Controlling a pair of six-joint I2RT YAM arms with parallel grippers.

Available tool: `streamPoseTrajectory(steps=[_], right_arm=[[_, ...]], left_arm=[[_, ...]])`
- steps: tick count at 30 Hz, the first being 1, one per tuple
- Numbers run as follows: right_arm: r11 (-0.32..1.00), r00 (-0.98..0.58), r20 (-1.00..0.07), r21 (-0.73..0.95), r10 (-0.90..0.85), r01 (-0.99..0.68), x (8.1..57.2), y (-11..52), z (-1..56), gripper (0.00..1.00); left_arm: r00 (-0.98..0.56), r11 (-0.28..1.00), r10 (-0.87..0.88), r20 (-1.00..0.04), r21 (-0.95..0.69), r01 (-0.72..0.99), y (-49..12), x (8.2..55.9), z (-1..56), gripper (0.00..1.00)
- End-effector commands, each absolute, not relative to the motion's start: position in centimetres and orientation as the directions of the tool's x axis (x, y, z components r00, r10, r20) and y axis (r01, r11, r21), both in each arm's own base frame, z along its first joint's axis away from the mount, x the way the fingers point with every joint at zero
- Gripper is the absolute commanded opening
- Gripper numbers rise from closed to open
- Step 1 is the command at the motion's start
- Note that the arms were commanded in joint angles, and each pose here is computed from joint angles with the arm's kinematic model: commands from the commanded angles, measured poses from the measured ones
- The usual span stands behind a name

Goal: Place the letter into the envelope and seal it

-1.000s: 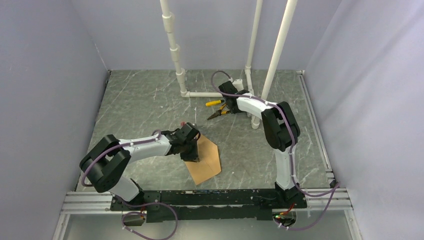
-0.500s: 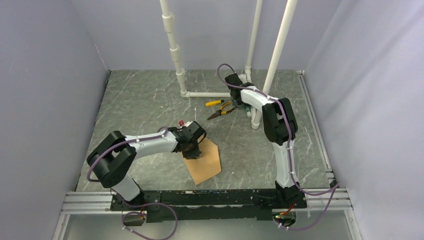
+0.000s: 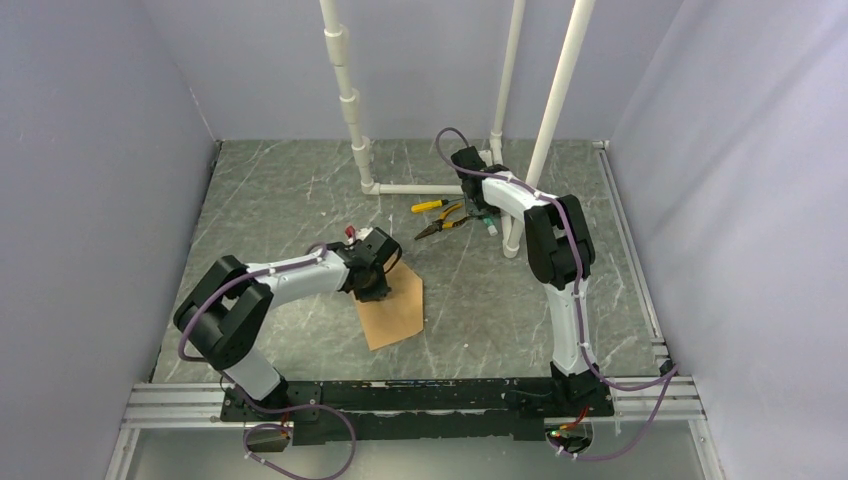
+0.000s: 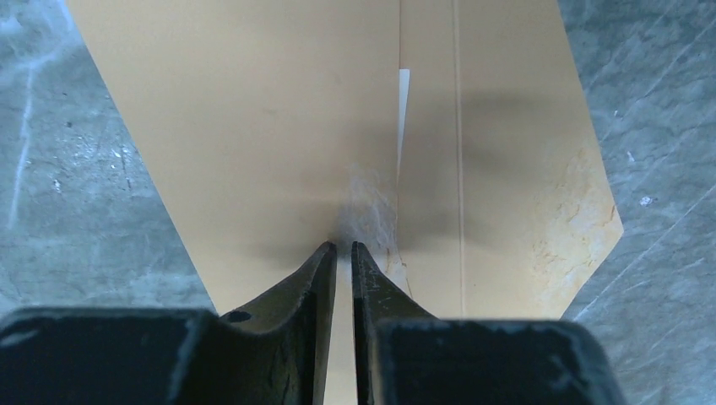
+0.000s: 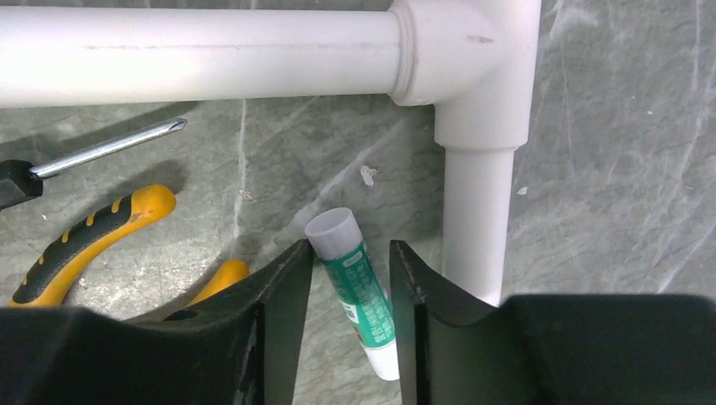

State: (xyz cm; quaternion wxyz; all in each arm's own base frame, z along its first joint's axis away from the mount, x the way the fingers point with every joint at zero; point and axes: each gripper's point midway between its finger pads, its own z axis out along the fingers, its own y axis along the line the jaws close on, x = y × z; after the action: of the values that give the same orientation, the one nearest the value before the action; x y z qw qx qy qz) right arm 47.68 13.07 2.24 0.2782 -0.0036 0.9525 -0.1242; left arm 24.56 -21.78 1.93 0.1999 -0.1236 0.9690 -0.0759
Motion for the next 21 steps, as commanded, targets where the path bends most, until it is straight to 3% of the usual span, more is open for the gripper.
streamPoseTrajectory(steps=[1, 4, 9, 12, 15, 21], right_arm=[[0.97, -0.881, -0.465, -0.24, -0.082, 0.037, 46.5, 12.7, 0.8, 0.38], [0.974, -0.881, -0.466, -0.224, -0.079, 0.031, 46.2, 12.9, 1.0, 0.26], [0.989, -0.827, -0.561, -0.135, -0.028, 0.058, 46.5, 14.0, 4.6, 0.16], [0.997, -0.766, -0.643, -0.065, -0.01, 0.041, 46.5, 15.6, 8.5, 0.16], [0.999, -0.697, -0.717, 0.042, 0.006, -0.034, 45.3, 18.6, 12.6, 0.16], [0.899, -0.575, -0.817, 0.287, 0.049, -0.33, 40.3, 25.8, 21.9, 0.17]], left_arm=[[-0.89, 0.975, -0.206, -0.406, -0.161, -0.152, -20.1, 24.4, 2.5, 0.21], [-0.877, 0.967, -0.199, -0.437, -0.233, -0.103, -21.1, 25.0, 4.9, 0.25], [-0.848, 0.941, -0.202, -0.49, -0.337, -0.03, -22.0, 25.9, 9.1, 0.36], [-0.835, 0.926, -0.209, -0.51, -0.377, -0.002, -22.2, 26.3, 11.2, 0.43], [-0.819, 0.903, -0.218, -0.53, -0.428, 0.038, -22.7, 26.7, 13.4, 0.58], [-0.772, 0.803, -0.224, -0.596, -0.561, 0.2, -24.4, 26.5, 19.7, 0.83]])
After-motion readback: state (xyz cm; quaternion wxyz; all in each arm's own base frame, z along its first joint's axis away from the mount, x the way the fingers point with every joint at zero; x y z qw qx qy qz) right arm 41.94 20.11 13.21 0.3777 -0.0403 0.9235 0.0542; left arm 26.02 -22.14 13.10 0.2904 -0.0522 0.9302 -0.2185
